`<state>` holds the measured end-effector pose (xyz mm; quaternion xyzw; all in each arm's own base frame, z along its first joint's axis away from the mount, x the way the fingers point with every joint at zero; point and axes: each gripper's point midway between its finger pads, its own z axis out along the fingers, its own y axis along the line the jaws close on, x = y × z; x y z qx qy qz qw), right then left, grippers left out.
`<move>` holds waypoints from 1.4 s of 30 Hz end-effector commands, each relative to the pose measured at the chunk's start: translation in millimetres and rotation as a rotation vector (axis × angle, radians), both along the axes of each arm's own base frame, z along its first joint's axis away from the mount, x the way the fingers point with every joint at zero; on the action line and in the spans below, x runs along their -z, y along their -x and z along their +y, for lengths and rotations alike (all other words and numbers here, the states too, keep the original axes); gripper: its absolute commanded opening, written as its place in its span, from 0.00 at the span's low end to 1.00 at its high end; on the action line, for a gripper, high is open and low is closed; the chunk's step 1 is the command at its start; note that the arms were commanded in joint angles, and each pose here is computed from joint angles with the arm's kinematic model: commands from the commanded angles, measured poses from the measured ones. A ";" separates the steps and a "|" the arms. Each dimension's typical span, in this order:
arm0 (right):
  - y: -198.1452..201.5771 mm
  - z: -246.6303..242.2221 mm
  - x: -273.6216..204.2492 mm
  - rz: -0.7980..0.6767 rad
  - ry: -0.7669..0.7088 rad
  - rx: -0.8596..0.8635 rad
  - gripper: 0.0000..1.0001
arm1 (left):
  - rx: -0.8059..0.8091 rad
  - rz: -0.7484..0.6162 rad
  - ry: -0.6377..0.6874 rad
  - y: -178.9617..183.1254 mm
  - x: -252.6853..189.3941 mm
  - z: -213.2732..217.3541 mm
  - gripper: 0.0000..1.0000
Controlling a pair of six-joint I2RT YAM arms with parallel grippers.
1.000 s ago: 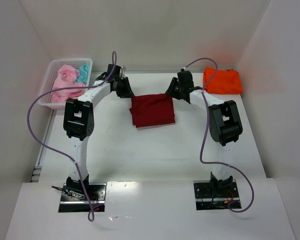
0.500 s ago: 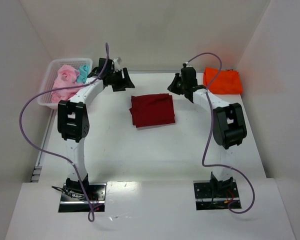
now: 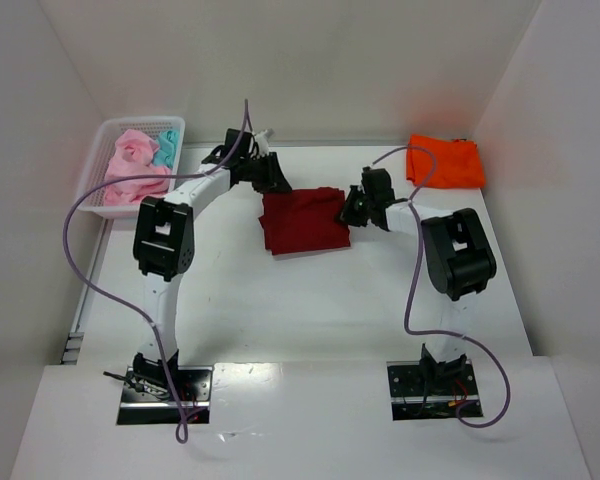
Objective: Fold and stack the t-shirts
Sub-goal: Fold the long partially folded tshirt into a neat square, then smooth out wrinkles on the folded tshirt
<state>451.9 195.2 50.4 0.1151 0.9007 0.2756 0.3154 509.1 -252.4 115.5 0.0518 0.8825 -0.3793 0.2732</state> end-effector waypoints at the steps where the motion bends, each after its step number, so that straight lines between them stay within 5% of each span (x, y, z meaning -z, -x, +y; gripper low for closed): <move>1: 6.0 -8.8 -25.9 -0.050 -0.017 0.049 0.06 | -0.007 -0.037 0.045 -22.9 -5.1 -5.1 0.34; 13: 41.6 -27.1 3.3 0.039 0.019 0.117 0.06 | -0.033 -0.008 0.037 -52.8 27.1 -10.8 0.34; 20: 41.8 -36.7 -23.4 -0.006 0.054 0.143 0.06 | -0.027 -0.038 0.013 -61.7 14.4 -4.6 0.36; 24: 29.5 -30.9 -78.2 -0.113 0.007 0.135 0.09 | -0.013 -0.091 0.012 -56.8 -18.1 2.0 0.39; 28: 16.4 -18.6 -122.1 -0.226 -0.062 0.097 0.11 | -0.008 -0.146 0.019 -38.2 -54.7 6.9 0.40; 33: -2.6 -2.5 -105.8 -0.217 -0.081 0.029 0.11 | 0.017 -0.163 0.041 6.2 -65.3 -4.0 0.42; 42: -26.2 33.9 -70.8 -0.229 -0.154 -0.160 0.01 | 0.212 -0.064 0.107 95.4 -15.3 -64.3 0.16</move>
